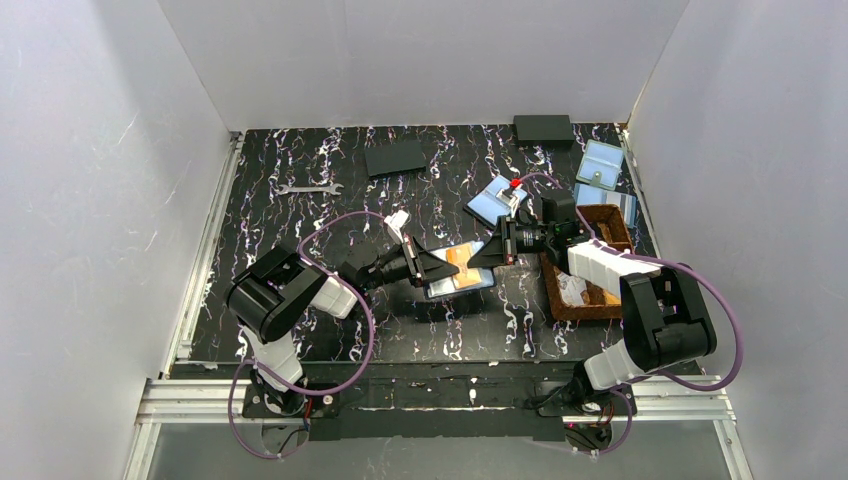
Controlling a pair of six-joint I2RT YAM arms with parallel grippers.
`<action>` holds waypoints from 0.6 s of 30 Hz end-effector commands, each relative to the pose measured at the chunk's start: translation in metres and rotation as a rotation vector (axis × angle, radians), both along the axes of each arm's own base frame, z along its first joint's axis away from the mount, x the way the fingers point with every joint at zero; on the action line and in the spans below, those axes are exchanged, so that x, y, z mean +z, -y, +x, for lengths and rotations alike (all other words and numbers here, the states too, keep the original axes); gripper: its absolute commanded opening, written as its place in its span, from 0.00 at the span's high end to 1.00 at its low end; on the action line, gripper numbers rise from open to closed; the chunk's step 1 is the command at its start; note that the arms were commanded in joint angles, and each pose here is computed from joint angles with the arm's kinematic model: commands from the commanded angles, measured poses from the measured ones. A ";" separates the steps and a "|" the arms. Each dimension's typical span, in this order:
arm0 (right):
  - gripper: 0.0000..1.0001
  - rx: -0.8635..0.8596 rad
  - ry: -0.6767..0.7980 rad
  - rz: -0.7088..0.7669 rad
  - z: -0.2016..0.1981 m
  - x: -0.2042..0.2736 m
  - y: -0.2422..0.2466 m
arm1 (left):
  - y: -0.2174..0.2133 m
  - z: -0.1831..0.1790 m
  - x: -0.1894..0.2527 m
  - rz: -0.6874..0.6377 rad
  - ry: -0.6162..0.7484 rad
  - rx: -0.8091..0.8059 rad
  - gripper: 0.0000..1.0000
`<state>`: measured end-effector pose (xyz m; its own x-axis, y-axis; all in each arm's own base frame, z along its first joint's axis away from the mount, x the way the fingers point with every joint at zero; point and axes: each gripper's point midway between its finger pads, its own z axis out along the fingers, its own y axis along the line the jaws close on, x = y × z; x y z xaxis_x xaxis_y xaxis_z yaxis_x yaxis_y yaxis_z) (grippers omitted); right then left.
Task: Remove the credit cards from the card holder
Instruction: Remove the credit card from the card holder.
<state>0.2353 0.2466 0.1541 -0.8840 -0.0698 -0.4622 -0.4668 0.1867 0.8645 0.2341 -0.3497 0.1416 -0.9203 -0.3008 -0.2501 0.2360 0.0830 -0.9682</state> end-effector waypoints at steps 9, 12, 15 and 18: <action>0.76 0.024 0.052 0.021 -0.005 0.008 0.001 | 0.001 -0.004 0.033 -0.056 0.118 -0.038 1.00; 0.79 0.026 0.053 0.024 -0.005 0.009 0.001 | -0.001 -0.004 0.032 -0.053 0.121 -0.041 1.00; 0.93 0.038 0.056 0.034 -0.006 0.011 0.001 | -0.002 -0.005 0.031 -0.049 0.125 -0.045 1.00; 0.99 0.048 0.055 0.044 -0.008 0.013 0.001 | -0.003 -0.006 0.031 -0.048 0.124 -0.052 0.98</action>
